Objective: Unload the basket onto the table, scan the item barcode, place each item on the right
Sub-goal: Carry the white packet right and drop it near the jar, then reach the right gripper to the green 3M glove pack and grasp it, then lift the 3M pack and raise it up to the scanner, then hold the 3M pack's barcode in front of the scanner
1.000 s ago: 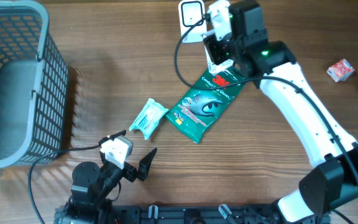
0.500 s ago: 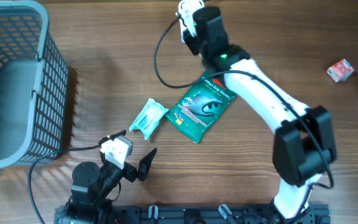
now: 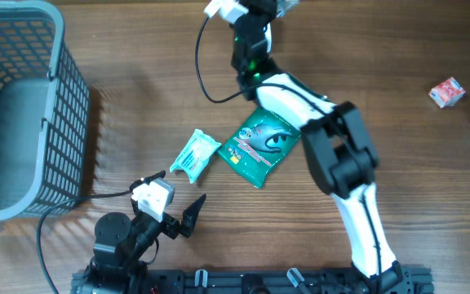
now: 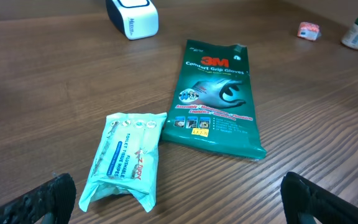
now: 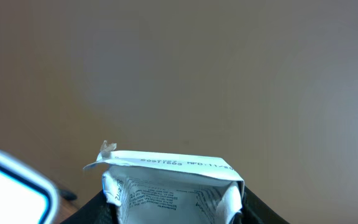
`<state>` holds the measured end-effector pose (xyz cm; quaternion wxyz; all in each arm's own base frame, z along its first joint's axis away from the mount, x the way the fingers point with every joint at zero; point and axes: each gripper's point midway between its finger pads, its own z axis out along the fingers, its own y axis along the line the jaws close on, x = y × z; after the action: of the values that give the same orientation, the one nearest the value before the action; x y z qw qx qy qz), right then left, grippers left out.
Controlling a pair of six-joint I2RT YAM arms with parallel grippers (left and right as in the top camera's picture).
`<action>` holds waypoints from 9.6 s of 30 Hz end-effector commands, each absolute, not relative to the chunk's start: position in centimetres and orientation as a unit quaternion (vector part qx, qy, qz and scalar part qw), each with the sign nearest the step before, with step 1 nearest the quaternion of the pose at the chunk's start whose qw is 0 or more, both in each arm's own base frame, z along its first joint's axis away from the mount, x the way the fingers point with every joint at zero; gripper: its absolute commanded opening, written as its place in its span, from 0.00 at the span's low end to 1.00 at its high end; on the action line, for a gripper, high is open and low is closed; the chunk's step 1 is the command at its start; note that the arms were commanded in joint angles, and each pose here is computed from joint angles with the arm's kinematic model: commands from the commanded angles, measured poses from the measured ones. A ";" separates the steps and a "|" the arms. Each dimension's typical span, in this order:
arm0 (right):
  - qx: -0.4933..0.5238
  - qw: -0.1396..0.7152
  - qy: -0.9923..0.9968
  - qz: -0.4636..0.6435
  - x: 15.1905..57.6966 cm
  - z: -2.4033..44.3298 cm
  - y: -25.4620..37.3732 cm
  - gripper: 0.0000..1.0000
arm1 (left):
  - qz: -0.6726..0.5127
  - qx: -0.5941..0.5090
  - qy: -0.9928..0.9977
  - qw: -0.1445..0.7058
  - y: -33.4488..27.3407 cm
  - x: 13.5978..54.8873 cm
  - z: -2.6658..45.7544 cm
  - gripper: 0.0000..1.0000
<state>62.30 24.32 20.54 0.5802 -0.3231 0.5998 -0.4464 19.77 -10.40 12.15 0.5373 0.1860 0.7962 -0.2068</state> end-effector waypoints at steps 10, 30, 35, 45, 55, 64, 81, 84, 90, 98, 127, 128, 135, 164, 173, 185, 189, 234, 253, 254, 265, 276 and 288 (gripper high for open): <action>-0.376 0.554 0.568 -0.479 62.9 17.9 28.5 0.46 | -0.206 0.185 0.795 0.539 -10.3 19.8 12.2 1.00; 0.099 0.233 0.929 -0.270 51.7 15.1 -13.1 0.45 | -0.206 0.185 0.795 0.539 -10.3 19.8 12.2 1.00; 0.223 0.175 0.946 -0.157 47.0 10.2 -19.5 0.48 | -0.206 0.185 0.795 0.539 -10.3 19.8 12.2 1.00; 0.323 0.188 0.927 -0.035 43.9 13.7 -22.8 1.00 | -0.206 0.185 0.795 0.539 -10.3 19.8 12.2 1.00; 0.246 0.049 0.931 0.266 42.0 18.0 2.7 1.00 | -0.206 0.185 0.795 0.539 -10.3 19.8 12.2 1.00; 0.295 -0.037 0.947 0.121 37.5 7.1 13.2 1.00 | -0.206 0.185 0.795 0.539 -10.3 19.8 12.2 1.00; 0.289 -0.005 0.957 -0.008 38.8 -3.3 13.3 0.99 | -0.206 0.185 0.795 0.539 -10.3 19.8 12.2 1.00; 0.286 -0.019 0.958 -0.027 38.2 -5.0 12.9 0.80 | -0.206 0.185 0.795 0.539 -10.3 19.8 12.2 1.00; 0.282 -0.081 0.955 -0.036 36.1 -3.4 12.8 0.04 | -0.206 0.185 0.795 0.539 -10.3 19.8 12.2 1.00; 0.235 -0.276 0.927 0.096 31.4 7.1 16.0 0.04 | -0.206 0.185 0.795 0.539 -10.3 19.8 12.2 1.00; 0.110 -0.074 0.988 0.084 35.6 3.0 24.7 1.00 | -0.206 0.185 0.795 0.539 -10.3 19.8 12.2 1.00; 0.110 -0.073 0.988 0.075 35.4 2.7 24.8 0.99 | -0.206 0.185 0.795 0.539 -10.3 19.8 12.2 1.00; 0.167 -0.081 0.982 -0.048 34.1 -2.7 19.8 0.85 | -0.206 0.185 0.795 0.539 -10.3 19.8 12.2 1.00; -0.033 -0.174 0.724 0.667 32.6 13.0 26.5 0.05 | -0.206 0.185 0.795 0.539 -10.3 19.8 12.2 1.00; -0.150 -0.020 0.684 0.713 32.3 21.0 26.2 0.04 | -0.206 0.185 0.795 0.539 -10.3 19.8 12.2 1.00; -0.226 0.032 0.770 0.596 29.8 24.9 21.2 0.04 | -0.206 0.185 0.795 0.539 -10.3 19.8 12.2 1.00; -0.167 0.022 0.789 0.591 31.1 24.6 19.2 0.04 | -0.206 0.185 0.795 0.539 -10.3 19.8 12.2 1.00; 0.540 -0.120 0.674 0.490 46.5 14.6 17.7 0.04 | -0.206 0.185 0.795 0.539 -10.3 19.8 12.2 1.00; 0.708 0.131 0.548 0.425 56.7 11.2 12.6 0.05 | -0.206 0.185 0.795 0.539 -10.3 19.8 12.2 1.00; 0.705 0.121 0.552 0.428 57.1 10.6 13.1 0.05 | -0.206 0.185 0.795 0.539 -10.3 19.8 12.2 1.00; 0.725 0.090 0.557 0.394 58.6 6.3 12.5 0.05 | -0.206 0.185 0.795 0.539 -10.3 19.8 12.2 1.00; 0.718 -0.024 0.572 0.397 56.1 5.6 13.5 0.04 | -0.206 0.185 0.795 0.539 -10.3 19.8 12.2 1.00; 0.716 -0.071 0.577 0.387 55.4 8.0 14.6 0.05 | -0.206 0.185 0.795 0.539 -10.3 19.8 12.2 1.00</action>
<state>54.85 14.67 7.79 0.0783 -0.7117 -0.5812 -0.3867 19.77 -10.40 12.15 0.5374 0.1858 0.7961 -0.2069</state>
